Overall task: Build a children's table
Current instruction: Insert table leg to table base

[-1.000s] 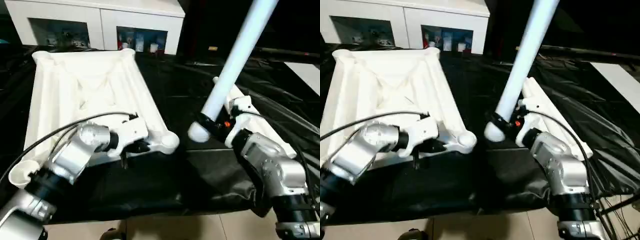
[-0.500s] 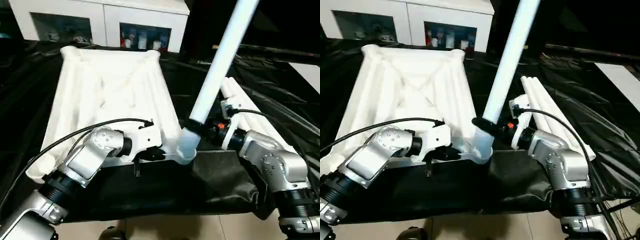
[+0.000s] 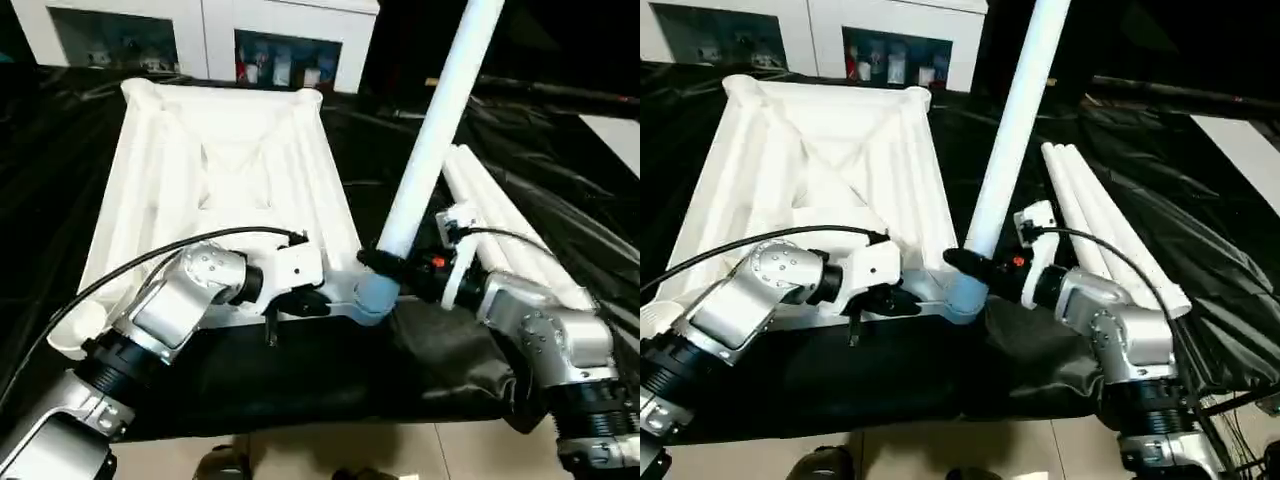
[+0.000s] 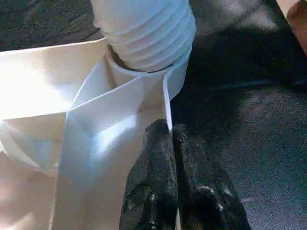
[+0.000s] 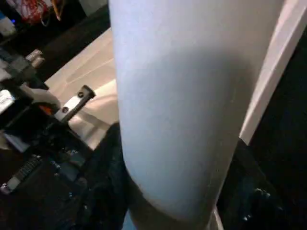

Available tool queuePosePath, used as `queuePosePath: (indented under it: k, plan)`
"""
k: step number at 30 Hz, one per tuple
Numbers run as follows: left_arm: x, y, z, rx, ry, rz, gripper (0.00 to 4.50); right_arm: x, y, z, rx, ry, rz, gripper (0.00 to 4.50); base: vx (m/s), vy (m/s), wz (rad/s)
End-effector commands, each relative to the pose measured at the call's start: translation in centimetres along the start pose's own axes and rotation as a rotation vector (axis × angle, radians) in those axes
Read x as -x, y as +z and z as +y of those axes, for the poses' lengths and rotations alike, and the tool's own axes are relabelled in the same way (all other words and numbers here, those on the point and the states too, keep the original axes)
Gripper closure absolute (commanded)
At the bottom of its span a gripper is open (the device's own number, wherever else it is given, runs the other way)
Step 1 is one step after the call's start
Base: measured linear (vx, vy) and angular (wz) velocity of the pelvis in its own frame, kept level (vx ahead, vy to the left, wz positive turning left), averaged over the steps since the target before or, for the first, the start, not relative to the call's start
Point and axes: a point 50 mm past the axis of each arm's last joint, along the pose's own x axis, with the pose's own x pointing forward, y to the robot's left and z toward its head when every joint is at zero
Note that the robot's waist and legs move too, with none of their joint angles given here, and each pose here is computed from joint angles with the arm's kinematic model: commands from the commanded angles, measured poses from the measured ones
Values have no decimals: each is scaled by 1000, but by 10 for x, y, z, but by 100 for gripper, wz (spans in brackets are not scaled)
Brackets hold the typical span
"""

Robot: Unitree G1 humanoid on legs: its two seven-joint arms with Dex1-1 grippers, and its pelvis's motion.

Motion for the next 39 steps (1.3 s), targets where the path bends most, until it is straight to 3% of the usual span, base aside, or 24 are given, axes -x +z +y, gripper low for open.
queuePosePath:
  k: [1,11,24,35,39]
  plan:
    - [-6,1,-5,-17,-57,31,450,3,-4,-6,-10,-40,-1,263,0,0,0]
    - [-4,0,-4,-12,-59,37,450,2,-11,-12,-42,-66,-46,263,0,0,0]
    - [3,-4,-2,-19,-49,53,450,8,-34,-5,-37,-89,-156,264,0,0,0]
    - [5,-5,1,-26,-38,56,450,11,-51,5,132,-129,-164,264,0,0,0]
    - [4,-5,1,-26,-36,56,450,12,-54,6,148,-129,-169,264,0,0,0]
